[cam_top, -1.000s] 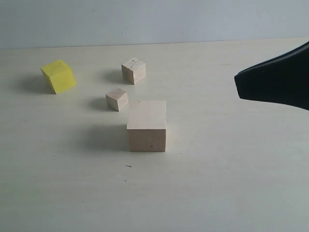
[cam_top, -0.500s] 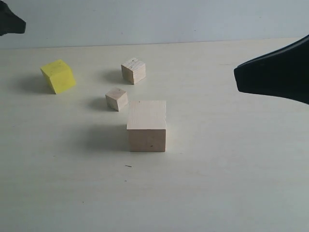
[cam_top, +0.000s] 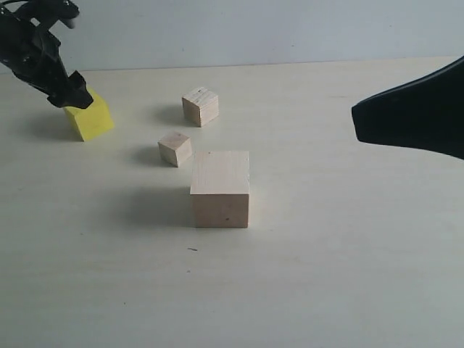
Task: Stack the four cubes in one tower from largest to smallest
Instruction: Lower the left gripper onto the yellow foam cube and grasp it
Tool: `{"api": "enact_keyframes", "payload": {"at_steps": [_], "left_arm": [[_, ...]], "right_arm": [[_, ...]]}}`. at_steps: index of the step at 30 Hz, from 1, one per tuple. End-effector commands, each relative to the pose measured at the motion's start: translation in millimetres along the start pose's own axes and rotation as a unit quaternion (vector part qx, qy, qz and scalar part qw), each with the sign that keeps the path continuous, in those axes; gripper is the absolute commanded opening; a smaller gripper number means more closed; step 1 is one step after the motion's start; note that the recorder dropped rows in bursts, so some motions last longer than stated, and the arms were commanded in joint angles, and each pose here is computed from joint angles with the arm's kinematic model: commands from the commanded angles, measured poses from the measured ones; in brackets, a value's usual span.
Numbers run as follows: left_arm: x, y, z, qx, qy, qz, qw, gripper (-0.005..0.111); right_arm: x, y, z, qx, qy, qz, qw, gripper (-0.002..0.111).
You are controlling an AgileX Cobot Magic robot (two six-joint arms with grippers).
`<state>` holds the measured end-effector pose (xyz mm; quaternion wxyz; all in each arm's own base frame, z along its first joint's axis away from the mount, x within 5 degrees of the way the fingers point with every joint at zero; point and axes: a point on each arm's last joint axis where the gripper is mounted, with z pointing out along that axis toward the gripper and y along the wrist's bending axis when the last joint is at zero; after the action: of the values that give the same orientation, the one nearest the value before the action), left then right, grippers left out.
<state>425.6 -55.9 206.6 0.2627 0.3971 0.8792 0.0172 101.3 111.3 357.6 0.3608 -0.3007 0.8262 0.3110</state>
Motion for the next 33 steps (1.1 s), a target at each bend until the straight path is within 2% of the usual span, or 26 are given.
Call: {"api": "enact_keyframes", "payload": {"at_steps": [1,5,22,29,33], "left_arm": [[-4.2,7.0,18.4,-0.009,0.002,0.007,1.000,0.089],[-6.4,11.9,34.0,-0.014,-0.002,0.006,1.000,0.096],[4.3,24.9,90.7,0.000,0.021,-0.019,1.000,0.096],[12.3,25.0,101.4,0.007,0.033,-0.023,0.999,0.095],[12.7,24.9,102.3,0.007,0.033,-0.023,0.999,0.089]], "right_arm": [[1.1,0.4,-0.3,-0.002,0.001,0.004,1.000,0.000],[1.1,0.4,-0.3,-0.002,0.001,0.004,1.000,0.000],[1.1,0.4,-0.3,-0.002,0.001,0.026,1.000,0.000],[1.1,0.4,-0.3,-0.002,0.001,0.026,1.000,0.000],[1.1,0.4,-0.3,-0.002,0.001,0.026,1.000,0.000]]}}
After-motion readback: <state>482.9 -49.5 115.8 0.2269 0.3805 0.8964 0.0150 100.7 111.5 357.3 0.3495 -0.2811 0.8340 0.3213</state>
